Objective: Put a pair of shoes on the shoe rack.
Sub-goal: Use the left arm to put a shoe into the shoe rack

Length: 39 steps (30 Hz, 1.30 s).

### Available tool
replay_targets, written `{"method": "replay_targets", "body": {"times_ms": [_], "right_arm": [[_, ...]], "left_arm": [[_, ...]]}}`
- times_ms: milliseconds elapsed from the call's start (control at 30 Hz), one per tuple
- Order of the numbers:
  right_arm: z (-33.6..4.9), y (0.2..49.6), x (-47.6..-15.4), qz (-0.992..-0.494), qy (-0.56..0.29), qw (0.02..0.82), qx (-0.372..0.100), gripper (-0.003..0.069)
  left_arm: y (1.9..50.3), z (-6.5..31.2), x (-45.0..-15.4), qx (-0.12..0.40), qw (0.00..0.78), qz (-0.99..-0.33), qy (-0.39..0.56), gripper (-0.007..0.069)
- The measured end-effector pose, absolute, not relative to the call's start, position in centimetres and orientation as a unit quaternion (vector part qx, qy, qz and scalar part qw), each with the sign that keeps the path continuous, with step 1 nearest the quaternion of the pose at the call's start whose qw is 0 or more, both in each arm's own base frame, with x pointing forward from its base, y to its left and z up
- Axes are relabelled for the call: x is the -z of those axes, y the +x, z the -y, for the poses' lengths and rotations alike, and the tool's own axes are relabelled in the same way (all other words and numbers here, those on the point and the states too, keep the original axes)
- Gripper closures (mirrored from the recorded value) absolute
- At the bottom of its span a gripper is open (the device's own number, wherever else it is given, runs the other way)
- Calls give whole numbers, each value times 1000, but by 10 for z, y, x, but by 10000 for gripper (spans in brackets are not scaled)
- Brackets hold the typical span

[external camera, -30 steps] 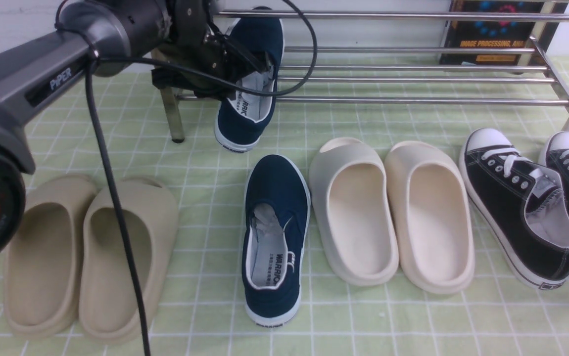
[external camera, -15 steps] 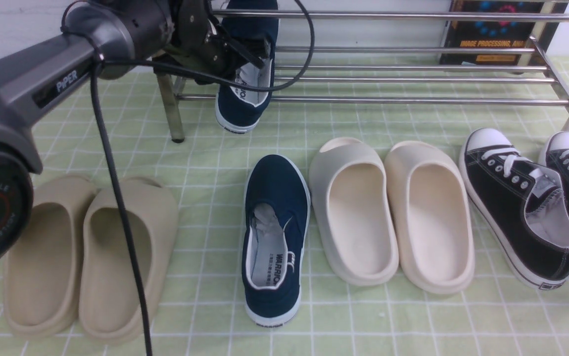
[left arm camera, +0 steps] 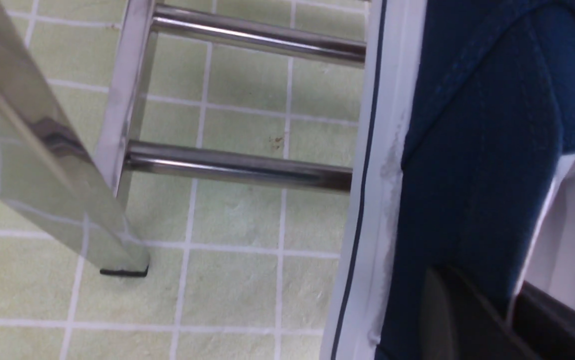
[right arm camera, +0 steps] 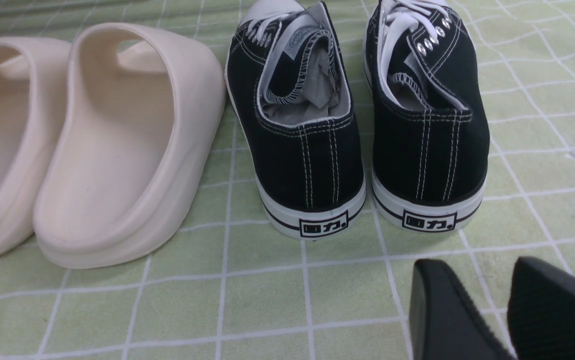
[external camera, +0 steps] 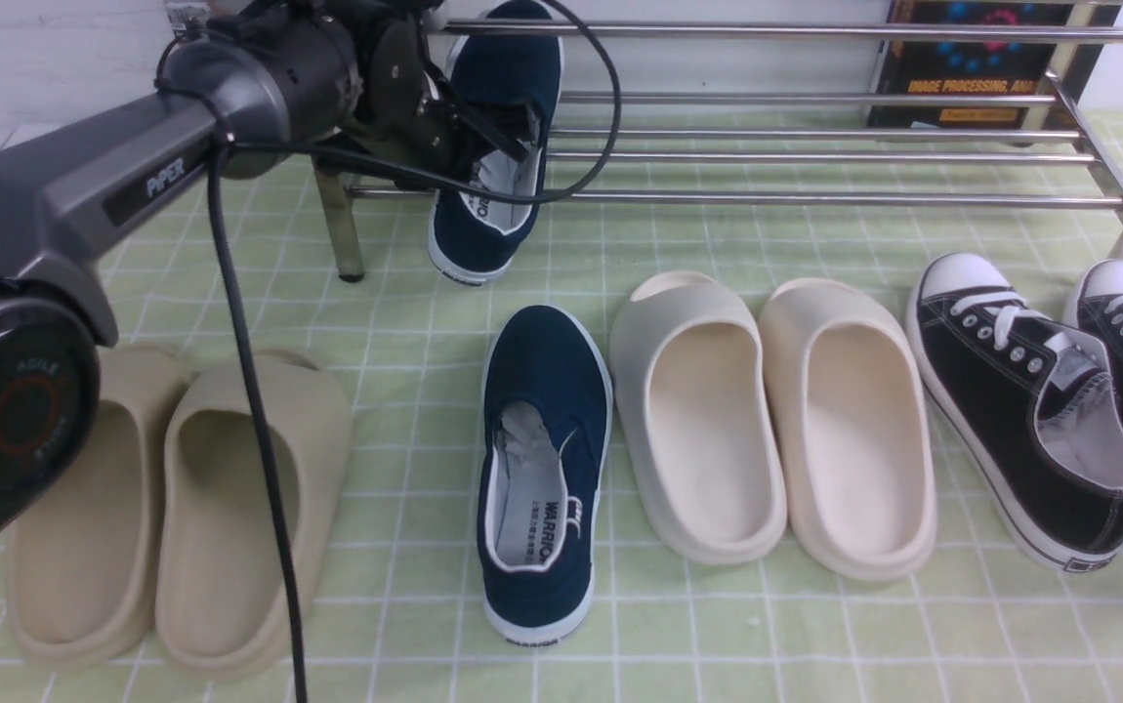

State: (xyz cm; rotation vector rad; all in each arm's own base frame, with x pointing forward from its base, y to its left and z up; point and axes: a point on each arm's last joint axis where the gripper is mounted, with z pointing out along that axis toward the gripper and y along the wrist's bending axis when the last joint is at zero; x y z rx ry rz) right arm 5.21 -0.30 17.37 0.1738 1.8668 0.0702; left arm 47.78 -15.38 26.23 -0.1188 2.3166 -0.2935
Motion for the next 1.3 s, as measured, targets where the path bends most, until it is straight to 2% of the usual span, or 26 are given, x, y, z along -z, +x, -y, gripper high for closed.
{"method": "replay_targets", "body": {"times_ms": [300,500,667,800,867,900,933,967,1067,1100,1233,1300], "right_arm": [[3,52,-174,-802,75,591,-30,419],[3,52,-174,-802,75,591,-30,419],[3,52,-174,-802,75,591,-30,419],[3,52,-174,-802,75,591,-30,419],[3,52,-174,-802,75,591,-30,419],[3,52,-174,-802,75,591,-30,419],[3,52,-174,-802,75,591,-30,419],[3,52,-174,-802,75,591,-30,419],[3,52,-174,-802,75,591,-30,419],[3,52,-174,-802,75,591,-30,419],[3,52,-174,-802,75,591,-30,419],[3,52,-174,-802,75,591,-30,419]], "left_arm": [[482,155,-269,124,423,-897,-40,490],[479,154,-278,124,427,-895,-40,359],[470,150,-296,117,427,-896,-40,337],[453,140,-323,89,419,-903,-36,373],[440,134,-340,73,409,-909,-30,433],[436,133,-343,68,400,-914,-25,471],[434,132,-343,66,395,-916,-24,478],[429,133,-344,63,378,-924,-13,527],[423,142,-337,65,338,-939,19,613],[421,155,-325,69,312,-946,51,638],[422,182,-297,83,282,-951,94,638],[429,201,-270,89,275,-951,111,638]]}}
